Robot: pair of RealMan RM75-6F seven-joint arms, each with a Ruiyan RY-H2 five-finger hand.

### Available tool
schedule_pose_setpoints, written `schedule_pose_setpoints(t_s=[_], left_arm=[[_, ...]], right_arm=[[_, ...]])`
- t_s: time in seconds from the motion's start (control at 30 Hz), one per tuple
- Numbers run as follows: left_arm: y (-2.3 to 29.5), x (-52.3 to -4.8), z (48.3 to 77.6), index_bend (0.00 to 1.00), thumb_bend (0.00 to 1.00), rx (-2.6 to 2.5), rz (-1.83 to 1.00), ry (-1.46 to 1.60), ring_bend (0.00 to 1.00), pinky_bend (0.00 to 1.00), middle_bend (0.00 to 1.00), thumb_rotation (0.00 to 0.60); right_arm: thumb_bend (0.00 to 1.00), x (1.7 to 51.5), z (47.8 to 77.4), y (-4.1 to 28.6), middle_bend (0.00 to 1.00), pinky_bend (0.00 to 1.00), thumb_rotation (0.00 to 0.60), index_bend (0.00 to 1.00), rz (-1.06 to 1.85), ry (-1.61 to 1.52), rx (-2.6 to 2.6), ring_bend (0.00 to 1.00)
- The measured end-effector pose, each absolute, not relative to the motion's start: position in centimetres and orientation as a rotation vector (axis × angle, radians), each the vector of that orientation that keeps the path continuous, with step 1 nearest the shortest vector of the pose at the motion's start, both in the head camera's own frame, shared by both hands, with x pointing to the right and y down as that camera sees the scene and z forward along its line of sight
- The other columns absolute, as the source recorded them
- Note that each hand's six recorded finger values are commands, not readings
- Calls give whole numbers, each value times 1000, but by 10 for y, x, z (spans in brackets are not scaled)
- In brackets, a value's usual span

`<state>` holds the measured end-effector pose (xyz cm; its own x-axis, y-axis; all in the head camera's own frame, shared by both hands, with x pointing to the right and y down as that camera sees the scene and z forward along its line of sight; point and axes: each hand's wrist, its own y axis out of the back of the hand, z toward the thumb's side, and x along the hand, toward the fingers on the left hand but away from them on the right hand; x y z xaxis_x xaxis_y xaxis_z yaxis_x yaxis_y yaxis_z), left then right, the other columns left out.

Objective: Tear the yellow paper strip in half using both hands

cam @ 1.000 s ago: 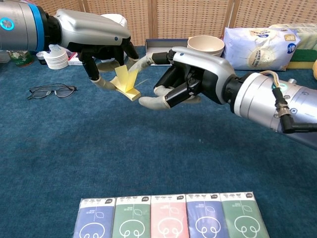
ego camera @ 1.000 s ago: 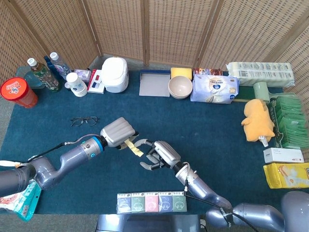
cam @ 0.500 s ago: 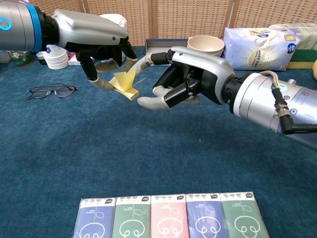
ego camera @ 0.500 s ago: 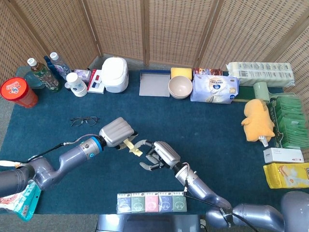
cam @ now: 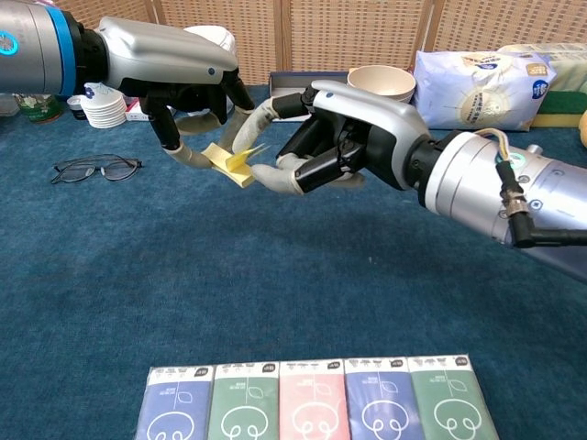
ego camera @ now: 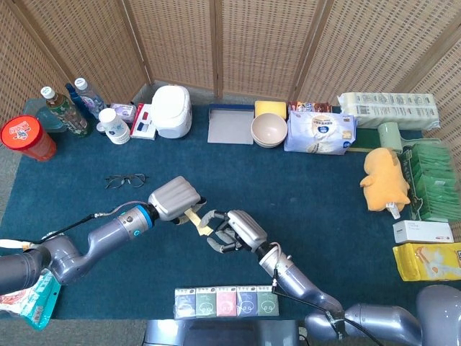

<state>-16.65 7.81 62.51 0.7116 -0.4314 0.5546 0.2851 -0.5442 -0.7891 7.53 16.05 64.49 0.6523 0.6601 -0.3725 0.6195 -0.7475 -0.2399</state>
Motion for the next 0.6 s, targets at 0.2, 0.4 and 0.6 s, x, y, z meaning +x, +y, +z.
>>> schedule_pose_setpoints(t_s=[0.2,0.4,0.6], left_arm=[[79,-166,626,637,351,-1943,-923,107,893,966,815,600],[79,-165,626,636,351,-1944,-922,105,894,966,815,600],[80,-164,627,636,351,-1950,-918,103,893,966,815,600]], right_arm=[[447,74,647,159,984,1000,600,443,677,-1093,-2753,1000],[447,73,648,158,987,1000,600,453,676,-1098,-2748,1000],[447,72,647,157,988,1000,600,460,671,-1104,-2750,1000]])
